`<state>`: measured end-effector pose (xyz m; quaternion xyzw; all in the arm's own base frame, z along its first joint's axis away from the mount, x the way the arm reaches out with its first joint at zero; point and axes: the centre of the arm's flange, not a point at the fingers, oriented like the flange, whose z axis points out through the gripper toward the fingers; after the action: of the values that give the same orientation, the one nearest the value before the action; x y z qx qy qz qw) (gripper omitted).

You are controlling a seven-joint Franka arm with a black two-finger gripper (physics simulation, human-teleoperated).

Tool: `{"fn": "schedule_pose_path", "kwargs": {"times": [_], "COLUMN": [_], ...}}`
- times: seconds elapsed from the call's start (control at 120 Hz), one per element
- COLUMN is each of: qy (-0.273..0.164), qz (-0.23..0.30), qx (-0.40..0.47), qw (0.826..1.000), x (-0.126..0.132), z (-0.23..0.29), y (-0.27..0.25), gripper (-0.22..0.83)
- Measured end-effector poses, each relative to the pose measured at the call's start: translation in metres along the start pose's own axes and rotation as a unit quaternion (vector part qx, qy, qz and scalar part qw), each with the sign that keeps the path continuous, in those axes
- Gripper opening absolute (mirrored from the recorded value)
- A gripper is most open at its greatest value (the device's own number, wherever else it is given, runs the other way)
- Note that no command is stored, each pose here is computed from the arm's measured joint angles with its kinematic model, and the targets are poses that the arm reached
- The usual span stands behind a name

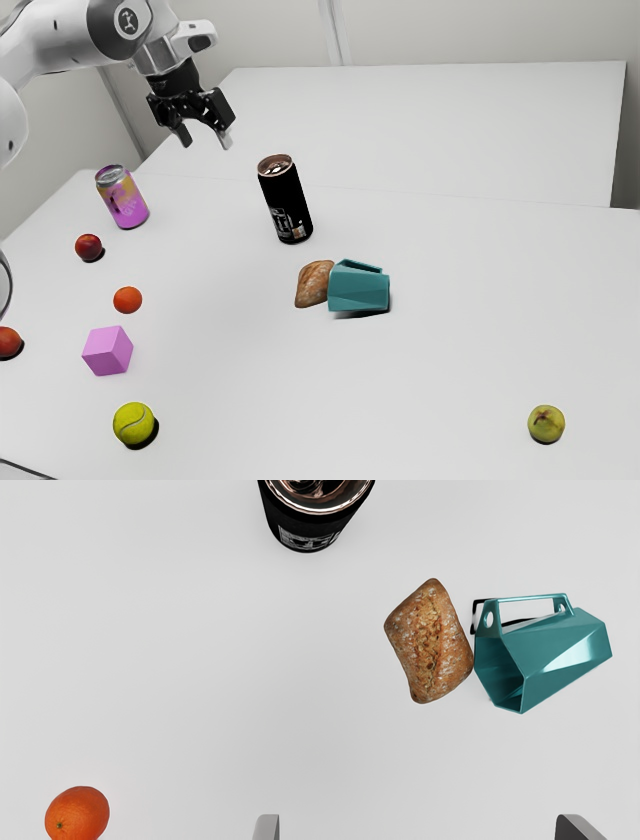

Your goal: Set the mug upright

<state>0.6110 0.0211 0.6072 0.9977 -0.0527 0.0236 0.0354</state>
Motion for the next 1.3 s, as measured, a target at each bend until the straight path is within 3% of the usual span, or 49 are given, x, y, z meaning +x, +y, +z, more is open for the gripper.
{"fn": "schedule_pose_path", "kwargs": {"times": [0.3,0.467,0.725,1.3], "qy": [-0.011,-0.034,-0.055,-0.033], "qz": [0.0,-0.007,-0.048,-0.111], "qx": [-0.005,-0.056,-0.174,-0.287], "qw": [1.0,0.998,0.982,0.951], "x": [-0.002,-0.014,-0.034,-0.022], "z": [0.01,0.039,0.109,0.227], "y": [0.001,0.011,0.029,0.05], "gripper": [0.62,0.62,0.61,0.62]}}
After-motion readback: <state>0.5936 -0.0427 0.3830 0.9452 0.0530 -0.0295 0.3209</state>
